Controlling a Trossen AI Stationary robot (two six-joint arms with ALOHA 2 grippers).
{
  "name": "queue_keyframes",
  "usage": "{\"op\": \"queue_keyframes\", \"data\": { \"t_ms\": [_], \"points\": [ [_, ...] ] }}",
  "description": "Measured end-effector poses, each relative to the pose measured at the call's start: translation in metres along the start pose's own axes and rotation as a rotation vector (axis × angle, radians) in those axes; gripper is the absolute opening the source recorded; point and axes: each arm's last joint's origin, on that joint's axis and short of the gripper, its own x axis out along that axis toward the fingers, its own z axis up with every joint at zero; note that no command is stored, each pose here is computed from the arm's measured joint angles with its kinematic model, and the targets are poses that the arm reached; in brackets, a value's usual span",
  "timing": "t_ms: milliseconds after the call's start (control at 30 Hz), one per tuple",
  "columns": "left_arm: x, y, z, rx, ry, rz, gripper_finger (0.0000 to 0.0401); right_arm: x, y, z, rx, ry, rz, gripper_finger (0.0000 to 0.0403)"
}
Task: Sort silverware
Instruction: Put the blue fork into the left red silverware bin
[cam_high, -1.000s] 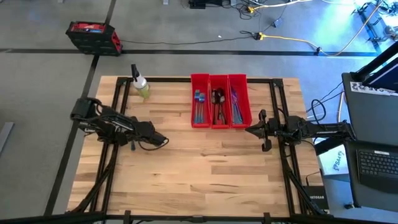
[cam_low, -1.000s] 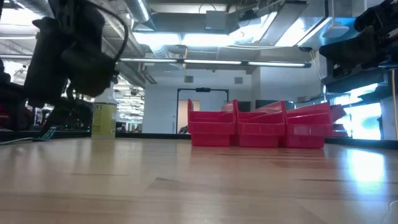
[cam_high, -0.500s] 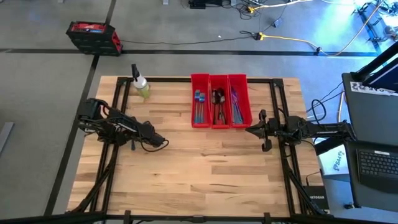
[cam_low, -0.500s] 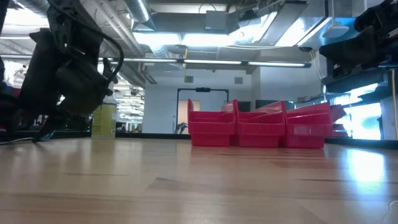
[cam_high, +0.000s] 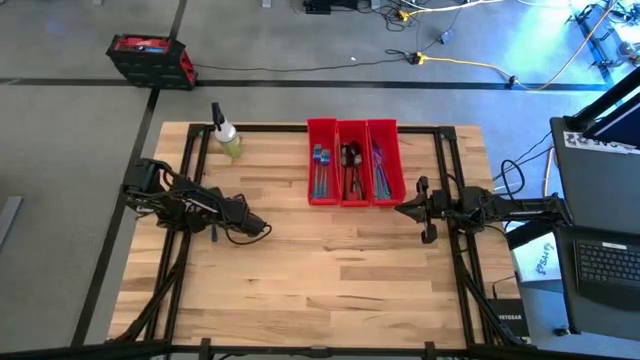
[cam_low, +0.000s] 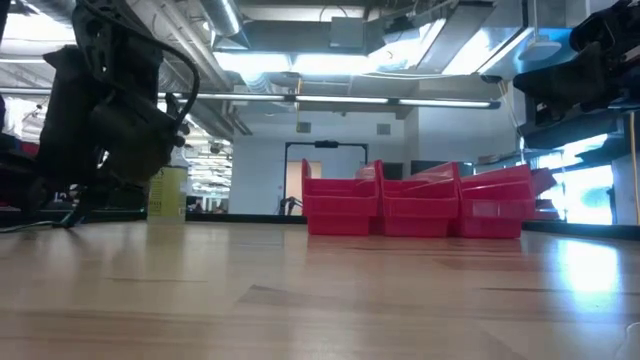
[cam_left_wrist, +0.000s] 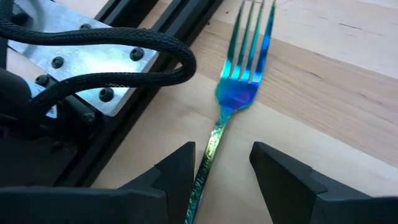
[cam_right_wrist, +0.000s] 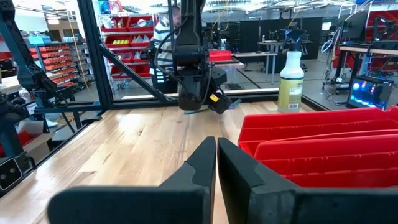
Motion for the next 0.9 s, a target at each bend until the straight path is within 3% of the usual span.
{"op": "queue_keyframes", "data": {
  "t_ms": [167, 567, 900],
  "points": [
    [-0.008, -0.002, -0.002, -0.009, 0.03, -0.045, 0.0155, 0.0, 0.0, 0.0, 0.0, 0.0, 0.0, 0.0001],
    [-0.045, -0.03, -0.007, -0.092, 0.208, -0.304, 0.0155, 0.0, 0.0, 0.0, 0.0, 0.0, 0.0, 0.0001],
    [-0.051, -0.034, -0.007, 0.058, 0.192, -0.349, 0.0155, 0.0, 0.0, 0.0, 0.0, 0.001, 0.0, 0.0001]
  ]
}}
